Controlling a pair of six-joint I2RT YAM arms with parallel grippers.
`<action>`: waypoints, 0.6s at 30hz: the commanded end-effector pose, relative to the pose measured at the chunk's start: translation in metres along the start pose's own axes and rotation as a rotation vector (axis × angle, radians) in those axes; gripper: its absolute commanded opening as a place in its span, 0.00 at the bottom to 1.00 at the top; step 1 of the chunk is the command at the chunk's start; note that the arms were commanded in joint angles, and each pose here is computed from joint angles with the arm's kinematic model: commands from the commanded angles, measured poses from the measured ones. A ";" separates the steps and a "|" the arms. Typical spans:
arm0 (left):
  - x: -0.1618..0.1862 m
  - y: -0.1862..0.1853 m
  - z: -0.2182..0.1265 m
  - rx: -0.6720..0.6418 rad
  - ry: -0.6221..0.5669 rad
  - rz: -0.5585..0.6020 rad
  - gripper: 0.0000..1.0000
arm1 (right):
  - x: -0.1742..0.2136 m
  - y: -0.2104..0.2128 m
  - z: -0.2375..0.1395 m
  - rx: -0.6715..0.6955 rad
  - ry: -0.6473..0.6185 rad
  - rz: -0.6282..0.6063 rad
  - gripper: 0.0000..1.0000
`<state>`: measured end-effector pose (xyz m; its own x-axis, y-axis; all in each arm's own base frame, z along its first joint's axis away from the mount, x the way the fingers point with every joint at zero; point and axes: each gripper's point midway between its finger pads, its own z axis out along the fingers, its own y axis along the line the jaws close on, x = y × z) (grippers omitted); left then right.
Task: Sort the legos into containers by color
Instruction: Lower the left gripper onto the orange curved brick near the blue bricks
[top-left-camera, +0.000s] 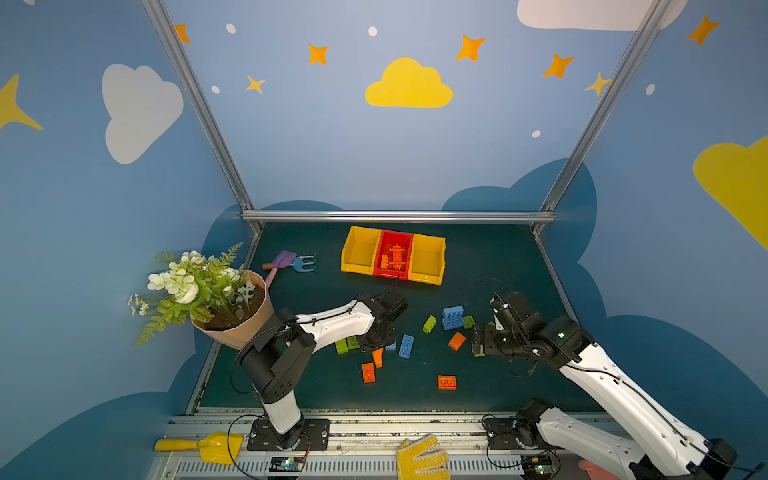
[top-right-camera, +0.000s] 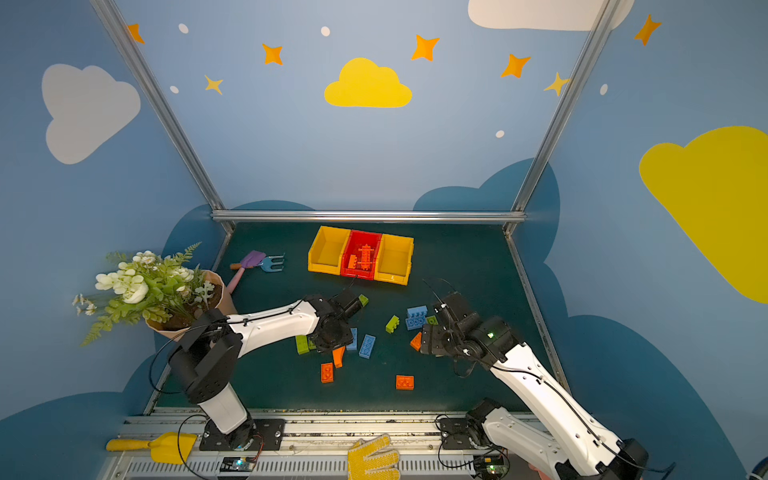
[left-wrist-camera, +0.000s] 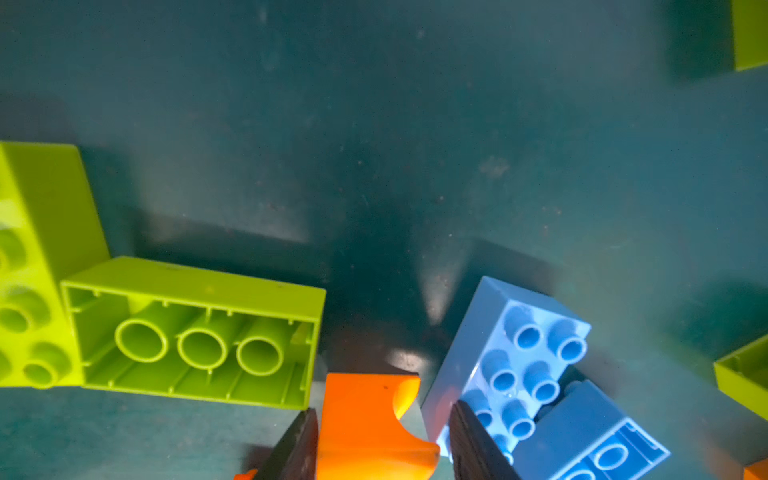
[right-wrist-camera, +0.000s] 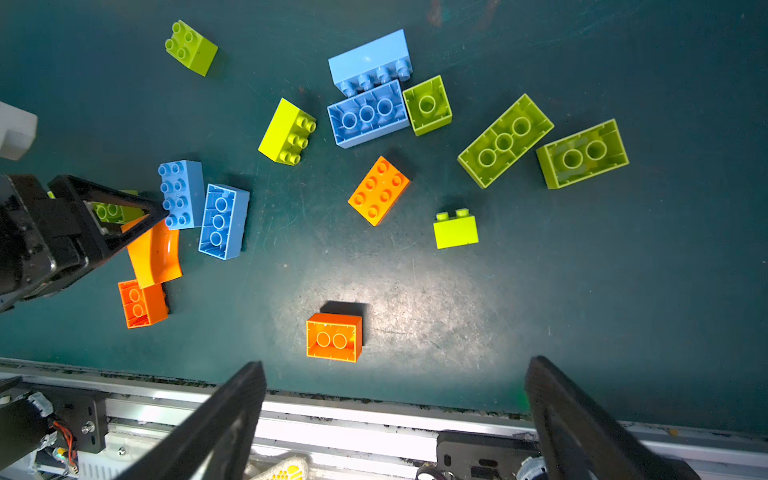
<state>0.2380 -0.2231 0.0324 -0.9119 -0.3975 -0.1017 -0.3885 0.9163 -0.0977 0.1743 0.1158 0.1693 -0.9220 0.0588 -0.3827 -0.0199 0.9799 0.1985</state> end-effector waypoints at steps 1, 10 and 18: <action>0.006 0.019 0.009 -0.091 0.019 0.030 0.51 | 0.006 -0.010 0.000 0.038 0.007 0.009 0.95; 0.015 0.030 0.011 -0.121 0.032 0.065 0.52 | 0.012 -0.015 0.001 0.050 0.015 0.015 0.95; 0.020 0.033 0.013 -0.134 0.028 0.086 0.53 | 0.017 -0.018 -0.003 0.048 0.020 0.024 0.95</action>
<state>0.2349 -0.2230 0.0321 -0.9241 -0.3610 -0.1255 -0.3535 0.9321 -0.0785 0.1663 0.1055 0.1644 -0.9231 0.0757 -0.3770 0.0068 0.9835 0.1809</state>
